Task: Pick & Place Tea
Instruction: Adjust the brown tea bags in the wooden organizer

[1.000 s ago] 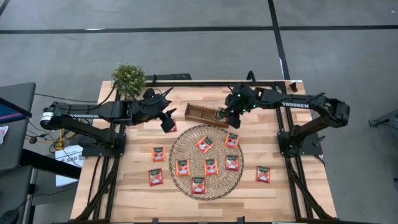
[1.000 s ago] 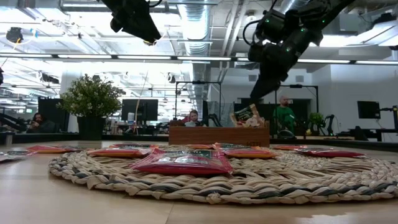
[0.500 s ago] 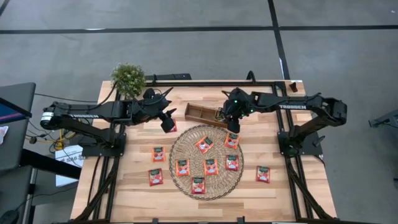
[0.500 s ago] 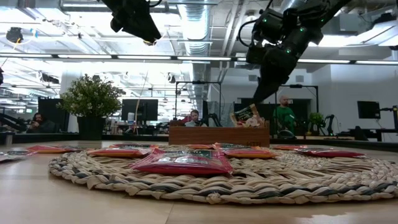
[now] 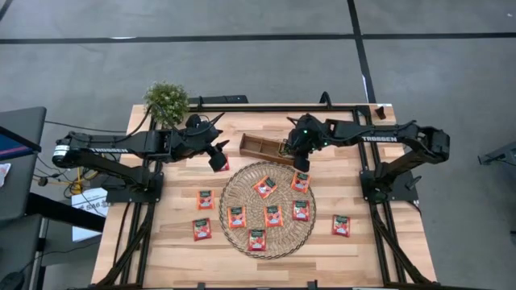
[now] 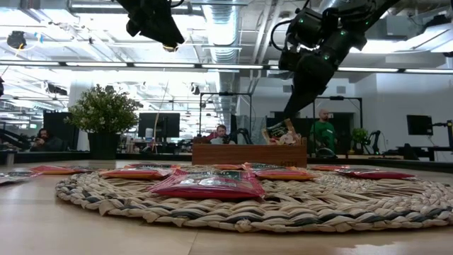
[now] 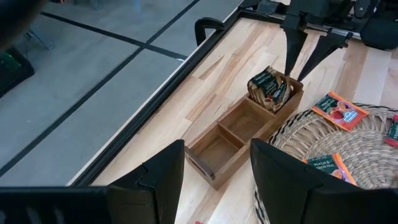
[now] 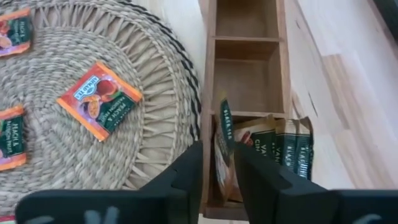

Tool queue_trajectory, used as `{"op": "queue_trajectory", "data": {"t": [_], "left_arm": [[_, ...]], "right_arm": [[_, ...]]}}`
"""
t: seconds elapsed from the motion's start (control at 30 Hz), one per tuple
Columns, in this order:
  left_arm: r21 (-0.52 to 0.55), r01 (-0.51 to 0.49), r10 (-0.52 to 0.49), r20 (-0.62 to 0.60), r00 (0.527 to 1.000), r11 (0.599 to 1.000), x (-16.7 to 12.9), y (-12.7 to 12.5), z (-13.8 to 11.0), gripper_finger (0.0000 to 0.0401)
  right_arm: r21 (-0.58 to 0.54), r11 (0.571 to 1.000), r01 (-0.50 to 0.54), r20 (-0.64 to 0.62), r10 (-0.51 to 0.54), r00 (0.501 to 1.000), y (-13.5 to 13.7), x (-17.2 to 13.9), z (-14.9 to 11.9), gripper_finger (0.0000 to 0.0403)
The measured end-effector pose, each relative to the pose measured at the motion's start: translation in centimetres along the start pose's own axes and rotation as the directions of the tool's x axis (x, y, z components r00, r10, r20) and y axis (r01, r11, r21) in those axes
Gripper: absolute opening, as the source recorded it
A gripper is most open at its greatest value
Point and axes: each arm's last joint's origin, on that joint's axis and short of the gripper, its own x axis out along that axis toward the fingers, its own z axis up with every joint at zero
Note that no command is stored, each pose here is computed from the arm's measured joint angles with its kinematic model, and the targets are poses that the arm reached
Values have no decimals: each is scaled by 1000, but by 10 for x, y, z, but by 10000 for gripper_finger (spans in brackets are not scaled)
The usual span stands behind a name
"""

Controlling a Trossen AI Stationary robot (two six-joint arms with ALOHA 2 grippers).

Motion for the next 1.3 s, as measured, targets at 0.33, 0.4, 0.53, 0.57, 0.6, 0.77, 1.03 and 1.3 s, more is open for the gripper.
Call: {"op": "queue_trajectory", "data": {"t": [0.33, 0.4, 0.53, 0.57, 0.6, 0.77, 1.03, 1.3], "left_arm": [[0, 0, 0, 0, 1000, 1000, 0, 0, 0, 177], [0, 0, 0, 0, 1000, 1000, 0, 0, 0, 177], [1, 0, 0, 0, 1000, 1000, 0, 0, 0, 177], [1, 0, 0, 0, 1000, 1000, 0, 0, 0, 177], [0, 0, 0, 0, 1000, 1000, 0, 0, 0, 177], [1, 0, 0, 0, 1000, 1000, 0, 0, 0, 177], [1, 0, 0, 0, 1000, 1000, 0, 0, 0, 177], [1, 0, 0, 0, 1000, 1000, 0, 0, 0, 177]], "right_arm": [[-1, 1000, 8, -11, -8, 1000, 0, 0, -1, 55], [1, 1000, 7, -19, -7, 1000, 0, 0, -2, 55], [1, 1000, 6, -27, -6, 1000, 0, 0, -2, 55], [2, 1000, 5, -28, -5, 1000, 0, 0, -3, 55], [2, 1000, 6, -27, -6, 1000, 0, 0, -3, 55], [2, 1000, 9, -28, -9, 1000, 0, 0, -3, 48], [-11, 999, 34, -33, -34, 999, -1, 0, -3, 6], [-15, 999, 37, -34, -37, 999, -1, 0, -3, 2]]}}
